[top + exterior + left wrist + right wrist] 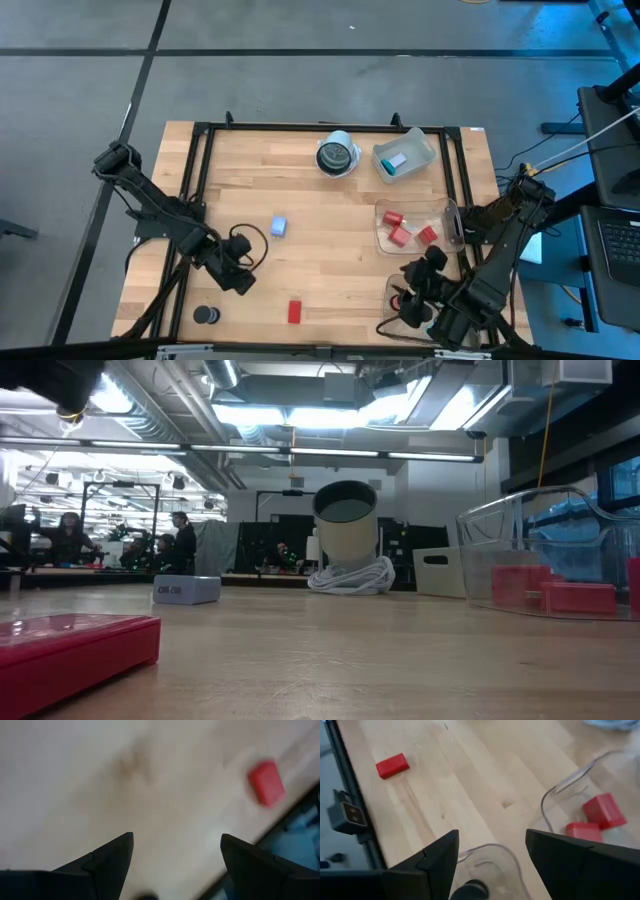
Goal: Pick & Place Office items
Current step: Put the blue charger adapter into the top transparent bin
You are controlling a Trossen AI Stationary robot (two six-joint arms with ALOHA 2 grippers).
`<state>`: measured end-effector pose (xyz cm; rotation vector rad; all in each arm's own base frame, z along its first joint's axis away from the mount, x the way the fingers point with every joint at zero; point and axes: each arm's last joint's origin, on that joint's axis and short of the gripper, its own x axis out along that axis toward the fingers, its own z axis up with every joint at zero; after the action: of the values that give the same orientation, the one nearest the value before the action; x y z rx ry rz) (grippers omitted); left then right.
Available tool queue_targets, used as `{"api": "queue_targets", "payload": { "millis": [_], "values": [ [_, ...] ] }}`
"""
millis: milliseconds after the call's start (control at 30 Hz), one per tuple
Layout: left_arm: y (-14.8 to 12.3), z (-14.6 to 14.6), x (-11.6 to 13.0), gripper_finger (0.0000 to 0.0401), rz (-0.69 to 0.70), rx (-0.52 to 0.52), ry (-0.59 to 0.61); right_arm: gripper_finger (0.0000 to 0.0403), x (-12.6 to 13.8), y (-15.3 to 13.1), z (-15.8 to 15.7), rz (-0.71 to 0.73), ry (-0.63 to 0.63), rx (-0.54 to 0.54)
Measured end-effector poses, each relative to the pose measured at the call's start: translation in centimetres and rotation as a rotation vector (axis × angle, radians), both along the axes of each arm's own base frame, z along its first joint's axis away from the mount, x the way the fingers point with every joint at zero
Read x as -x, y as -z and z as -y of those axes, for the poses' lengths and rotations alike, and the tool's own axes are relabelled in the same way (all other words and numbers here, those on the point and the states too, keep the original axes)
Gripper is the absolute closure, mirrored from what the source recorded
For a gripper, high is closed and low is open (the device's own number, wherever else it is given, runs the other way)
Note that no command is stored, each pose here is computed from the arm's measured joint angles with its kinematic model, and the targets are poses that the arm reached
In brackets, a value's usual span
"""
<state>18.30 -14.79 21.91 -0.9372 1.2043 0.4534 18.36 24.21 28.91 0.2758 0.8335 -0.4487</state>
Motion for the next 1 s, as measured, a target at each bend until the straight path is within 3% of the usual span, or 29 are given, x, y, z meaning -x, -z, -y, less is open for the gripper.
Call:
{"api": "queue_targets", "payload": {
  "millis": [100, 167, 267, 367, 467, 633, 733, 1000],
  "values": [
    [0.0, 0.6, 0.6, 0.0104, -0.053, 0.052, -0.006, 0.017, -0.6, 0.0, 0.5, -0.017, -0.026, 0.04],
    [0.1, 0.6, 1.0, 0.0104, -0.071, 0.026, -0.019, 0.017, -1.0, 0.0, 0.8, -0.009, -0.032, 0.071],
    [0.3, -0.2, 1.3, 0.0104, -0.031, -0.137, -0.074, 0.017, -1.6, -0.1, 1.3, 0.008, -0.038, 0.127],
    [0.2, -1.5, 0.8, 0.0104, 0.093, -0.325, -0.19, 0.017, -2.2, -0.2, 1.9, 0.018, -0.038, 0.173],
    [0.0, -2.7, -0.4, 0.0104, 0.218, -0.449, -0.268, 0.017, -2.8, -0.2, 2.4, 0.016, -0.015, 0.175],
    [0.6, -4.2, -2.7, 0.0104, 0.25, -0.602, -0.241, 0.017, -3.4, -0.2, 2.9, 0.014, 0.008, 0.174],
    [1.7, -5.1, -3.8, 0.0101, 0.198, -0.65, -0.231, 0.017, -3.6, -0.2, 3.2, 0.009, 0.011, 0.178],
    [4.4, -6.8, -5.9, 0.0082, 0.047, -0.659, -0.235, 0.017, -4.0, -0.2, 3.6, 0.002, 0.014, 0.189]
  ]
}}
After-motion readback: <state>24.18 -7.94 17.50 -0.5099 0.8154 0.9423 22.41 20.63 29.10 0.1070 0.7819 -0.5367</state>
